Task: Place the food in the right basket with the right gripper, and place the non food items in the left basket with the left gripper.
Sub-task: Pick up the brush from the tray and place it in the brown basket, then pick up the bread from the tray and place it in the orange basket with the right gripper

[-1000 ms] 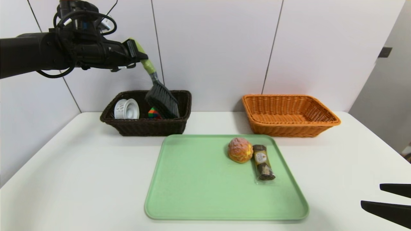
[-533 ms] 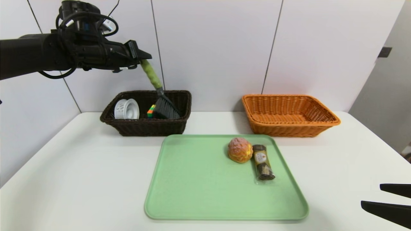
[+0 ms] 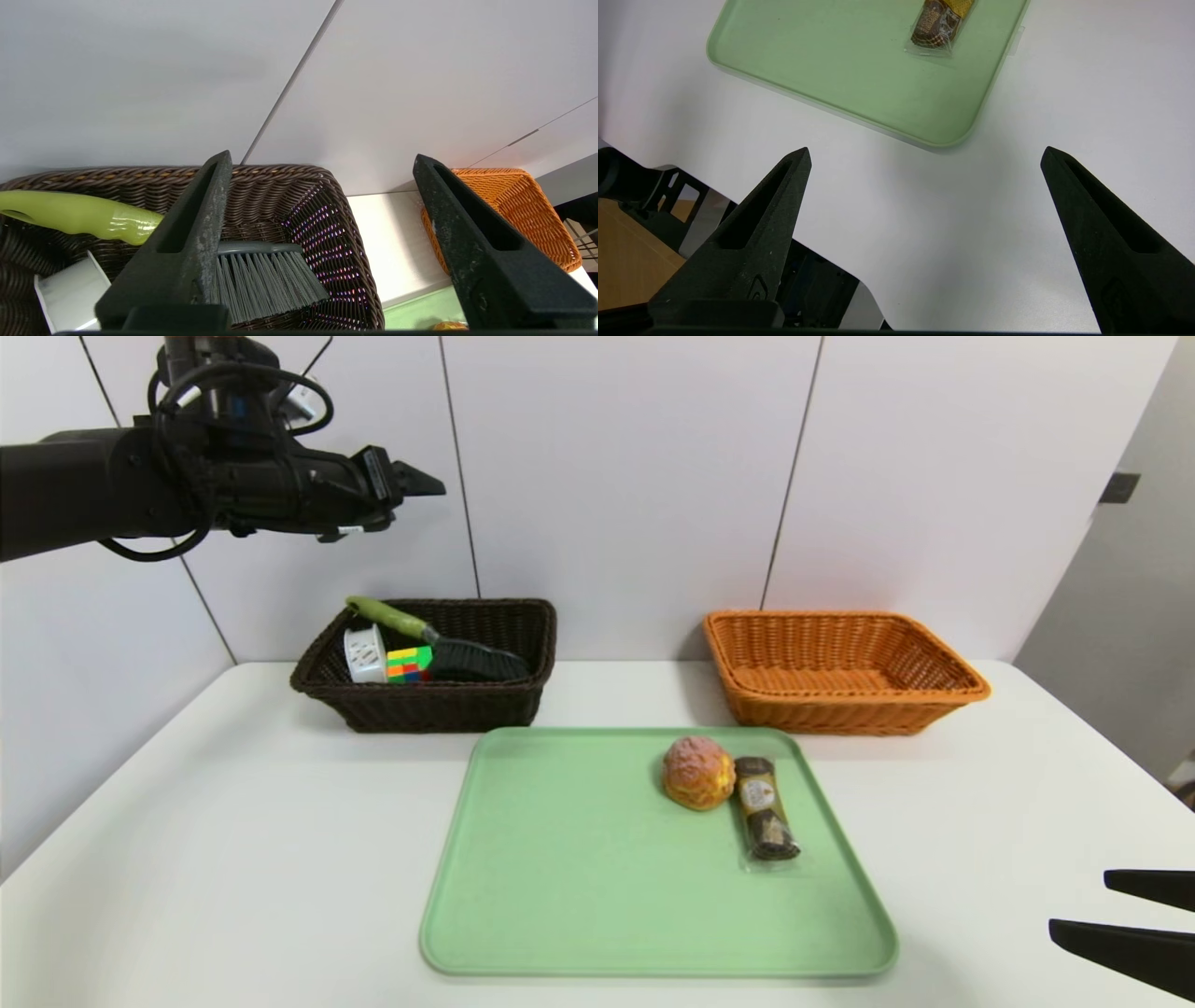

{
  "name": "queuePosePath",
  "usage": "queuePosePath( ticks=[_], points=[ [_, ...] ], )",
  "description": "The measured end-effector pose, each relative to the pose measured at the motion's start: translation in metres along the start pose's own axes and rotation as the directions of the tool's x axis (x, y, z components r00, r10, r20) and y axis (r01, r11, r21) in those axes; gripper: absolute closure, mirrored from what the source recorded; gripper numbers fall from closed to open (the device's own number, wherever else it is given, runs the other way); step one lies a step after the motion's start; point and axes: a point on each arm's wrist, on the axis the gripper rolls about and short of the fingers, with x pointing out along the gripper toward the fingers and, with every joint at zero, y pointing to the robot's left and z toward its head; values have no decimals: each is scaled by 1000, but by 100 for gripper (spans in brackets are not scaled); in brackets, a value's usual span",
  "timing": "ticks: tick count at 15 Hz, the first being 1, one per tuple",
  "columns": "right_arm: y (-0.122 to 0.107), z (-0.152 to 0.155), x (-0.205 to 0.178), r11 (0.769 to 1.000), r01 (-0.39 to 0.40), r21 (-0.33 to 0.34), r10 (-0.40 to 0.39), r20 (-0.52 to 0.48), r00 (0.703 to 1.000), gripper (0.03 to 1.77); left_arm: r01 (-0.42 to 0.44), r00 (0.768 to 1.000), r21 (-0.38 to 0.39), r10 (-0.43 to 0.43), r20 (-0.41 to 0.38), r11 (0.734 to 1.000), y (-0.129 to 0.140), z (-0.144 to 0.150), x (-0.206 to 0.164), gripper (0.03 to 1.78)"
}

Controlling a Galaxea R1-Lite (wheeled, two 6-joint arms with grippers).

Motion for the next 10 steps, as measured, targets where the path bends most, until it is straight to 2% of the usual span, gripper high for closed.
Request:
queuePosePath(
  ticks=[4,8,10],
  points=[
    [0,0,0,1000,-1,0,1,2,1000,10,7,1000,15,-7,24,1000,-6,8,-10,30],
    [0,1,-1,1000,-1,-5,1,15,1000,10,24,999,66,-26,33,998,-19,12,-21,22],
    [0,2,-1,1000,-1,-8,1,24,1000,10,40,999,110,-39,-10,993,-32,7,-24,19]
  ],
)
